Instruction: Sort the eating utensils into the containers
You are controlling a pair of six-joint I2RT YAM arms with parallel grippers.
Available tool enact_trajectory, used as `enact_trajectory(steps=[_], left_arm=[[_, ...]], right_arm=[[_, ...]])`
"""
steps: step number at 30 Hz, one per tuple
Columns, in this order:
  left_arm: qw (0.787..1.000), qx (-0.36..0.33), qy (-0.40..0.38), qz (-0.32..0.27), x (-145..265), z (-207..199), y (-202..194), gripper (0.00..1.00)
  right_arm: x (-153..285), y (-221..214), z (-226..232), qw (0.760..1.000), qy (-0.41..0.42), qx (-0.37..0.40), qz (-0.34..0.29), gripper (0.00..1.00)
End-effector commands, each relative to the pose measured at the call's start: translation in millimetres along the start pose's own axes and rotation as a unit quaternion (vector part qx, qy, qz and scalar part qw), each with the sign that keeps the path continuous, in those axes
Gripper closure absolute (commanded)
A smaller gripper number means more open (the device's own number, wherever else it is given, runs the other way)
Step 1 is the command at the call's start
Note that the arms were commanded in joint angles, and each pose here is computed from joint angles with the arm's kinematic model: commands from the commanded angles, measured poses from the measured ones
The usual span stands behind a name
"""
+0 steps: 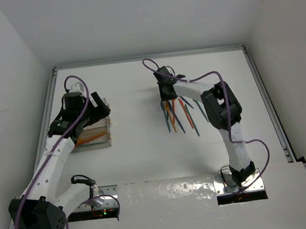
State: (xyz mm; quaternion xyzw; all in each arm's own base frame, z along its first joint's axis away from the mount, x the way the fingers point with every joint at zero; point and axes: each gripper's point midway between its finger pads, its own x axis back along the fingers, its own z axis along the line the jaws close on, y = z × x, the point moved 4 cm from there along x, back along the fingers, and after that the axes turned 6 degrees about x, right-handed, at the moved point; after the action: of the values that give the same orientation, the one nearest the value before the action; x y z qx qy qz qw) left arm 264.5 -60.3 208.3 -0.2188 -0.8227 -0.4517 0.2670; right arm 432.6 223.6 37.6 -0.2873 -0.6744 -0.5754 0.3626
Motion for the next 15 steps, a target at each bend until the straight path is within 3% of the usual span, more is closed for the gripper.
enact_trajectory(steps=[1, 7, 15], left_arm=[[1.000, -0.019, -0.023, -0.002, 3, -8, 4, 0.23], [0.999, -0.027, -0.036, 0.011, 1, -11, 0, 0.23], [0.995, -0.042, -0.089, 0.026, 2, -25, -4, 0.23]], right_arm=[[-3, 14, -2, 1.000, -0.013, -0.026, -0.013, 0.69], [-20, 3, -6, 0.999, -0.007, -0.041, 0.002, 0.76], [-27, 27, -13, 1.000, 0.001, -0.014, -0.027, 1.00]])
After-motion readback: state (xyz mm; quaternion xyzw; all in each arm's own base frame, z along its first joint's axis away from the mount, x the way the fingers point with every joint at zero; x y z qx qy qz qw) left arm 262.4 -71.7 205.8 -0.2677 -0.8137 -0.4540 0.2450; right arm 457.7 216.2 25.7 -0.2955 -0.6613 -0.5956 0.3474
